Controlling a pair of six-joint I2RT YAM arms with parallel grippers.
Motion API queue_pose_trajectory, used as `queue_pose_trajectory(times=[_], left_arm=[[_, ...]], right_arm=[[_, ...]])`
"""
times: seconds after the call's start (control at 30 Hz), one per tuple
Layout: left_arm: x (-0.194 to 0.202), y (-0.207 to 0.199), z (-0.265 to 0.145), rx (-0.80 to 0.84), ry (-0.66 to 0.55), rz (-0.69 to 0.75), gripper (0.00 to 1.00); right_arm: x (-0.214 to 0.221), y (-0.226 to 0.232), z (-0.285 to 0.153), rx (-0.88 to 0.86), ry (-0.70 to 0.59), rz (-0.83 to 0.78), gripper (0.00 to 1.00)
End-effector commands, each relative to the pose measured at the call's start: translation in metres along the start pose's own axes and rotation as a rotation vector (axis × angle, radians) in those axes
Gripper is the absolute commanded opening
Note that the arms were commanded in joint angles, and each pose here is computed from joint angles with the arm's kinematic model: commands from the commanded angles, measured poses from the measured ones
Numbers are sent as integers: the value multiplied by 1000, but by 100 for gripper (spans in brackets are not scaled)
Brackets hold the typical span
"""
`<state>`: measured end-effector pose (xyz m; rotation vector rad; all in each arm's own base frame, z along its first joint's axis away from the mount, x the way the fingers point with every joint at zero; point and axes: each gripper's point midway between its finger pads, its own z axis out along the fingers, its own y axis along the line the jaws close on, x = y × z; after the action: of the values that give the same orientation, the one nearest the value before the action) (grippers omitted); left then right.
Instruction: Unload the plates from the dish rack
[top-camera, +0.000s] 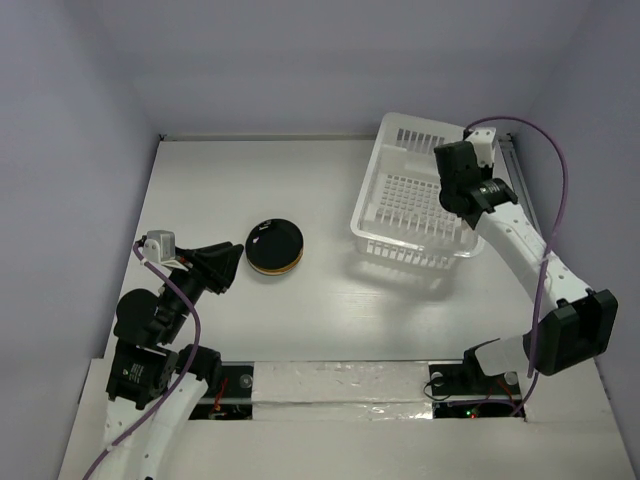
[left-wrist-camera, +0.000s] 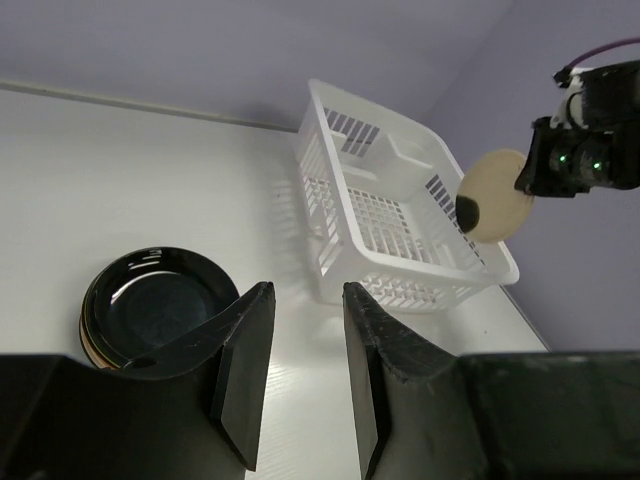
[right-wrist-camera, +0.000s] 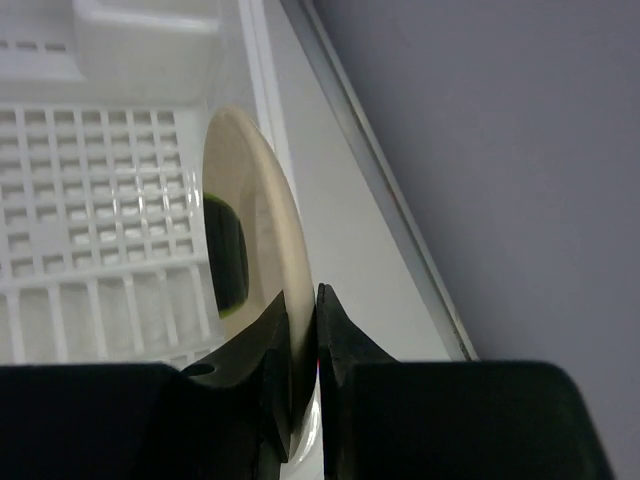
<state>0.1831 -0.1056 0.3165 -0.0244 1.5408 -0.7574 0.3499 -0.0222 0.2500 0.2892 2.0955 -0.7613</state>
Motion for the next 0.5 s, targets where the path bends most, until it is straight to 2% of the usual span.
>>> queue_pose_trajectory(times=[0.0,0.17,0.27,0.3,0.37,0.4,0.47], left_arm=[[-9,-6,2,24,-32,3,31],[-10,-5,2,19,-35,1,31],[-9,-5,2,17,-35,3,31],[-10,-5,2,19,-35,0,31],[-10,-4,3,14,-36,1,31],[-9,-4,3,12,-36,-1,31],[-9,-2,3,3,-35,-5,31]], right_arm=[[-49,-39,-27,69,-123,97,0],[-40,-41,-22,116,-99,54,0],[-55,-33,-33,5,-122,172,0],[-64,-10,-46,-147,-142,198,0],[-92,2,-82,-357,-231,330,0],[-101,26,-108,-543,-249,352,0],[-120,50,-144,-741,-295,455,0]])
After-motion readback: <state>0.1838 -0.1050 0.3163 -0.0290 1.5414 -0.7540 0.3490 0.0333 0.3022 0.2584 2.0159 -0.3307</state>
